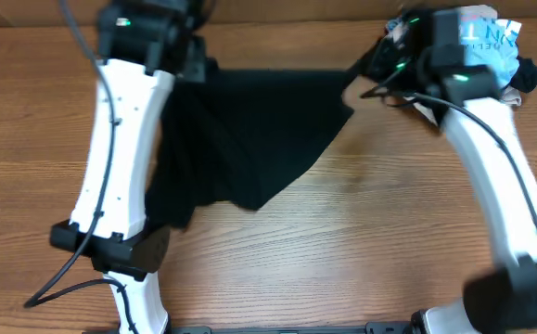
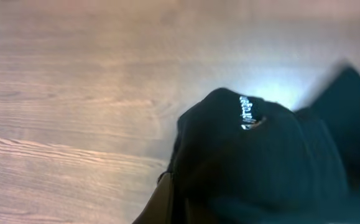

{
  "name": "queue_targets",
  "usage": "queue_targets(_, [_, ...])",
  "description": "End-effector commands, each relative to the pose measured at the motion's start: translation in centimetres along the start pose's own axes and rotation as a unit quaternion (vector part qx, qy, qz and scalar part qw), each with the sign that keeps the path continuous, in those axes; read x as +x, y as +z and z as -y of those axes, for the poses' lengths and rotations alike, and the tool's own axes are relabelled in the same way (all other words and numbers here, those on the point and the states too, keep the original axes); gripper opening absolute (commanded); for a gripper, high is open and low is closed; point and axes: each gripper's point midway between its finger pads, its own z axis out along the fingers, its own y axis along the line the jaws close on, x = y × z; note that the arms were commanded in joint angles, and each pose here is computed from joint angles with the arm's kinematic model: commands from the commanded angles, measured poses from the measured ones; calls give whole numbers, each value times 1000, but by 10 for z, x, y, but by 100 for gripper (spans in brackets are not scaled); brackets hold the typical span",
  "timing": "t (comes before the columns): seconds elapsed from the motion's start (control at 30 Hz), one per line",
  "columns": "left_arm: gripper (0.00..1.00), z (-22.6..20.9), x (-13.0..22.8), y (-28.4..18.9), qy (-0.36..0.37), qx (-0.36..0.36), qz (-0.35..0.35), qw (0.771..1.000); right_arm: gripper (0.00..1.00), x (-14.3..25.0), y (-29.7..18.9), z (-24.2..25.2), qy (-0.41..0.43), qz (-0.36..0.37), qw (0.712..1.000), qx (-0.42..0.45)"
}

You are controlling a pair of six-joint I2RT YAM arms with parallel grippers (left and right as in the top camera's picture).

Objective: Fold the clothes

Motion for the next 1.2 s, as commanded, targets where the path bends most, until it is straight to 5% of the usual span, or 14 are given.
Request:
queue_targets(0.0, [4, -45, -25, -56, -70, -4, 89, 994, 4, -17, -55, -13, -29, 40, 999, -9])
queue_targets(0.23, [4, -67, -26, -128, -85, 31, 173, 981, 4, 4, -122, -15, -36, 46, 998, 11])
queue_targets(0.43, [4, -40, 1, -137, -37, 117, 132, 984, 4, 50, -149, 8, -17, -22, 998, 58])
queue_targets(0.67, [4, -16, 22, -98, -20, 140, 46, 989, 4, 92, -142, 34, 6, -106, 989, 103])
queue_targets(0.93, [4, -17, 70, -27, -15, 76, -95, 992, 4, 126, -111, 53, 24, -160, 981, 106])
queue_targets(1.17, [4, -8, 53, -13, -41, 83, -66, 994, 4, 129, -99, 52, 24, -161, 982, 91])
